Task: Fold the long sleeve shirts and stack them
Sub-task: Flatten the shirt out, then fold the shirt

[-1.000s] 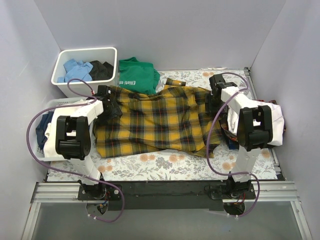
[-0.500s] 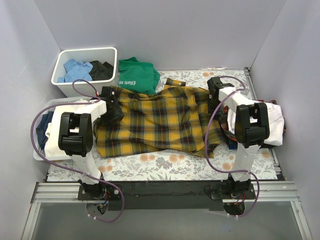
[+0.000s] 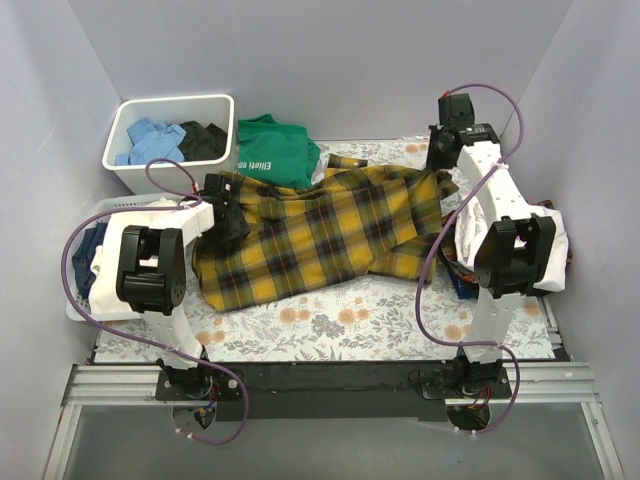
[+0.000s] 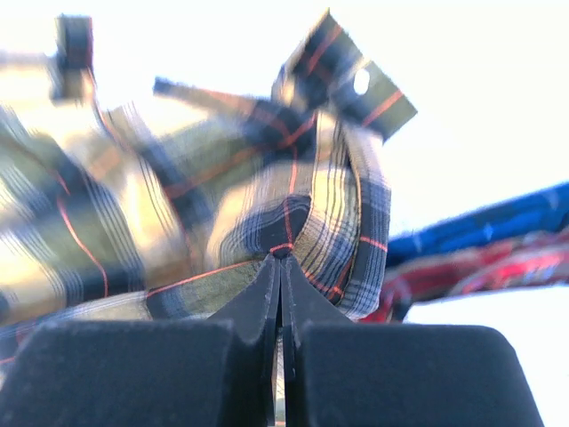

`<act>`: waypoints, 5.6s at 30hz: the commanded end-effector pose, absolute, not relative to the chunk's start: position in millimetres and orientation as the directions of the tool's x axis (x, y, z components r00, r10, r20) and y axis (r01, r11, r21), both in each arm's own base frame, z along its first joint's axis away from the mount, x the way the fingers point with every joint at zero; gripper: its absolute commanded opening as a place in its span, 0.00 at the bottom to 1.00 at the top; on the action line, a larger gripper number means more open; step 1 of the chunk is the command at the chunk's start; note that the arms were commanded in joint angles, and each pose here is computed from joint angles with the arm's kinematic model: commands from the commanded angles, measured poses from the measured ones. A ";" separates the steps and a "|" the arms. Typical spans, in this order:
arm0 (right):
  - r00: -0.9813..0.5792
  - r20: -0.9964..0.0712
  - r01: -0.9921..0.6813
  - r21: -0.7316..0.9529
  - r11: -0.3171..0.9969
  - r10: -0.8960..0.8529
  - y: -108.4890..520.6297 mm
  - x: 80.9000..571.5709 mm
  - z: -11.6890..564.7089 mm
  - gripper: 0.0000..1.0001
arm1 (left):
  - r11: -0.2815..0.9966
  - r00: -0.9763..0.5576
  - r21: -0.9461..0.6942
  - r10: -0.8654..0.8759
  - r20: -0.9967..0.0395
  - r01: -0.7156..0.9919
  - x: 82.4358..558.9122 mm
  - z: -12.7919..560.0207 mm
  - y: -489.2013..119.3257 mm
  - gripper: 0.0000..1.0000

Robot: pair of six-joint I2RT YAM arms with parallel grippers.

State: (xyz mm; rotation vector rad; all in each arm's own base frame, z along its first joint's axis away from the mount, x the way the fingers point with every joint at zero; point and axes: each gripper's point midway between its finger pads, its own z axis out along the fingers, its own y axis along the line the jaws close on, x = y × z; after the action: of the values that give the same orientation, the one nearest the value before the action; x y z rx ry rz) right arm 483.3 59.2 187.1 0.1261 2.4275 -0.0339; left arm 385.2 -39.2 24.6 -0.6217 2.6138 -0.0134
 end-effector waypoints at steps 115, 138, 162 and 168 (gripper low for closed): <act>-0.938 -0.339 0.013 0.178 0.984 0.074 78.8 182.5 123.7 0.01 | 0.682 -0.565 -0.115 -0.677 -0.471 -0.722 200.4 122.5 -38.7 0.00; -0.865 -0.496 -0.088 0.300 0.950 0.076 119.3 276.7 186.7 0.01 | 0.694 -0.539 -0.126 -0.648 -0.537 -0.709 266.9 142.4 -38.5 0.01; -0.934 -0.329 0.059 0.239 0.969 0.138 105.3 353.7 108.9 0.01 | 0.711 -0.585 -0.158 -0.667 -0.462 -0.686 347.2 96.9 -8.9 0.25; -0.927 -0.323 0.113 0.240 0.964 0.189 93.7 363.9 100.9 0.01 | 0.717 -0.594 -0.129 -0.652 -0.472 -0.684 370.0 92.7 -5.6 0.20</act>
State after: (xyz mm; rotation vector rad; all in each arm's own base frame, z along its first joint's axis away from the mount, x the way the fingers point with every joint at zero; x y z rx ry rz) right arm 339.3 102.7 90.6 0.1643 2.8366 0.3333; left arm 349.8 -7.9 81.2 -1.0547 2.4701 0.1015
